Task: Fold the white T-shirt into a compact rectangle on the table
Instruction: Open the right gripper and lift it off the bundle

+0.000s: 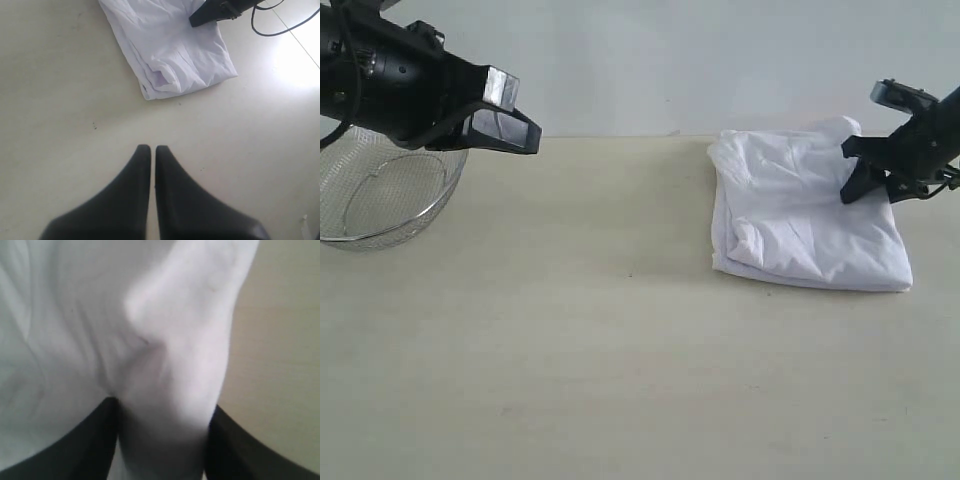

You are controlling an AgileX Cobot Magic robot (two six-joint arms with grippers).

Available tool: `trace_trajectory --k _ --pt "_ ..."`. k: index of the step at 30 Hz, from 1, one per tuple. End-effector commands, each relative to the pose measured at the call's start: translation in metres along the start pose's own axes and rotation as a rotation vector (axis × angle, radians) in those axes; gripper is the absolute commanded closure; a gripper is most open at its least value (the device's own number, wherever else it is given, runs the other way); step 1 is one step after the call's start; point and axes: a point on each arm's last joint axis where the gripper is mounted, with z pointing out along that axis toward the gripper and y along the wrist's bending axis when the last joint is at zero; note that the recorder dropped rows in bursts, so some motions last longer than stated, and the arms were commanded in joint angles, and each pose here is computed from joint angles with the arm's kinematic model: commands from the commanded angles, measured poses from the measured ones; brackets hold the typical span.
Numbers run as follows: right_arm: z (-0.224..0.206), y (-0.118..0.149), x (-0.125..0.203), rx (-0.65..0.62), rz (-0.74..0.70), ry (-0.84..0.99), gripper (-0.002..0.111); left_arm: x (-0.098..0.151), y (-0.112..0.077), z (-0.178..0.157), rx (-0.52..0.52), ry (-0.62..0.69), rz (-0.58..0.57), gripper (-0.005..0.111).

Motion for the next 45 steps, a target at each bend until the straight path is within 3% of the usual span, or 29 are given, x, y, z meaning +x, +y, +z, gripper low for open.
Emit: trace_trajectory --k 1,9,18,23,25,27,29,37,45 --pt "-0.011 -0.002 -0.003 0.031 0.012 -0.02 0.046 0.001 -0.001 -0.002 -0.002 0.0 -0.001 0.102" --pt "-0.016 -0.001 -0.001 0.042 0.053 0.01 0.045 0.001 -0.001 -0.002 -0.002 0.0 -0.001 0.102" --pt "-0.058 0.017 -0.009 0.07 0.047 -0.057 0.045 0.001 -0.001 -0.002 -0.003 0.001 0.001 0.102" --pt "-0.079 0.031 0.0 0.035 0.076 0.02 0.047 0.001 -0.001 -0.002 -0.001 0.004 0.001 0.102" --pt "-0.079 0.038 0.01 -0.026 0.101 0.076 0.058 0.001 -0.001 -0.002 -0.001 0.004 0.001 0.102" --pt "-0.081 0.048 0.014 -0.116 0.117 0.045 0.085 0.001 -0.001 -0.002 0.0 0.006 0.001 0.102" --pt "-0.069 0.045 0.019 -0.124 0.154 0.041 0.108 0.002 -0.001 -0.002 0.002 0.007 0.001 0.102" --pt "-0.002 0.008 0.038 0.002 0.202 0.091 0.108 0.004 -0.002 -0.002 0.016 0.029 0.001 0.102" --pt "-0.011 0.011 0.032 -0.01 0.166 0.085 0.108 0.004 -0.002 -0.002 0.016 0.029 0.001 0.102"
